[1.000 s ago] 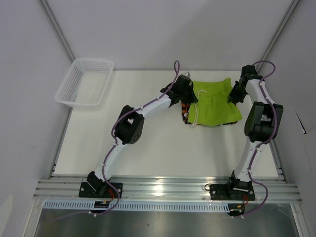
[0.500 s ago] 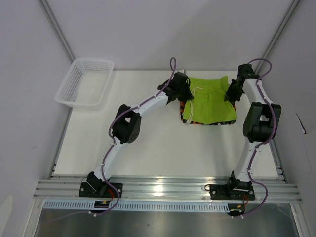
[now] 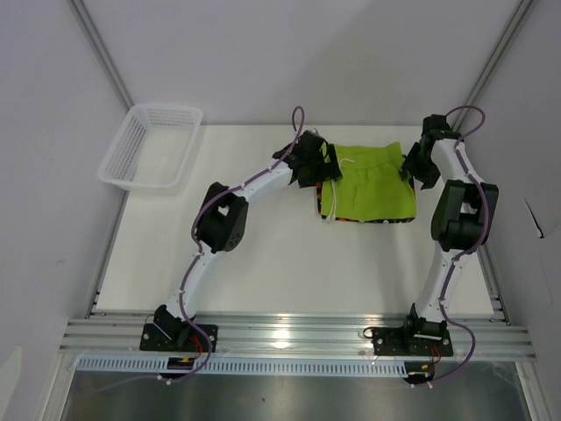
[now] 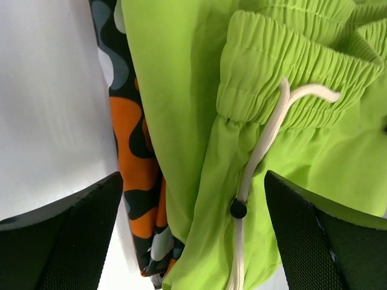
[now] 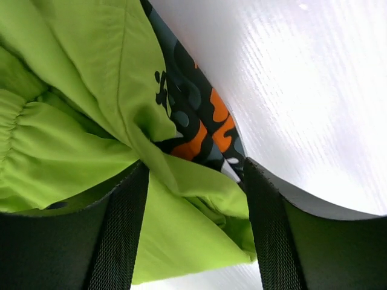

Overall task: Fold and stack the shorts
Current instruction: Neatly place the folded shorts to the corner

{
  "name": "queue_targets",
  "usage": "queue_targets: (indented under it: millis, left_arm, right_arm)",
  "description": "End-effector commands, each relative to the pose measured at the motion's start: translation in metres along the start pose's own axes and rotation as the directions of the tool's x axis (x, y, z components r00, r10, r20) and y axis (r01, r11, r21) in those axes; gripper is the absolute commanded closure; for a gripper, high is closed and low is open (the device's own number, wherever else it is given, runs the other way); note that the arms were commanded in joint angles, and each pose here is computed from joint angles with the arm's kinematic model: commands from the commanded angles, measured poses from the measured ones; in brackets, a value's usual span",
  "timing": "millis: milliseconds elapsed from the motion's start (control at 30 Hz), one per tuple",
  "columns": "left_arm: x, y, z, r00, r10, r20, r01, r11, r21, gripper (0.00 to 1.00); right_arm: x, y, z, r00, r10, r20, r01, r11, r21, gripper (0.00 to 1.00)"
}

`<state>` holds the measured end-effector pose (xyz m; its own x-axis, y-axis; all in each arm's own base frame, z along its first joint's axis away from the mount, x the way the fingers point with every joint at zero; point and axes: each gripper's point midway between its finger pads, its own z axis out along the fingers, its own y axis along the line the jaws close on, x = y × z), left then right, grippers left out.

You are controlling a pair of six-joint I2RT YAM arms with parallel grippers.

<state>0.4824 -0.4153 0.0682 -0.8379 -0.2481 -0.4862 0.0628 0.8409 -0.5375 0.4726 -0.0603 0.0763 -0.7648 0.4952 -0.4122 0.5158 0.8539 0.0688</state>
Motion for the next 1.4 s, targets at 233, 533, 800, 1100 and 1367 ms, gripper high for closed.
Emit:
queue_targets:
  millis: [233, 533, 800, 1100, 1367]
  left_arm:
    - [-0.066, -0.055, -0.114, 0.979, 0.096, 0.181, -0.112, 0.99, 0.08, 0.01]
    - [-0.076, -0.028, -0.202, 0.956, 0.082, 0.28, -0.111, 0.99, 0.087, 0.01]
    - [-0.048, 0.018, -0.223, 0.959, 0.071, 0.273, -0.088, 0.995, 0.048, 0.01]
    - [-0.015, 0.062, -0.236, 0.96, 0.074, 0.272, -0.072, 0.997, -0.019, 0.01]
    - [-0.003, 0.082, -0.257, 0.956, 0.094, 0.279, -0.085, 0.995, -0.045, 0.01]
  right_arm:
    - [-0.043, 0.056, -0.122, 0.953, 0.0, 0.303, 0.094, 0.951, -0.296, 0.38]
    - [0.017, 0.175, -0.141, 0.995, -0.07, 0.074, 0.099, 0.522, -0.847, 0.42]
    - [0.037, 0.211, -0.065, 0.984, -0.085, -0.154, -0.107, 0.401, -0.91, 0.43]
    - [0.053, 0.21, 0.013, 0.966, -0.016, -0.257, -0.21, 0.527, -0.823, 0.38]
    - [0.037, 0.202, -0.042, 0.994, -0.064, -0.086, -0.039, 0.535, -0.844, 0.24]
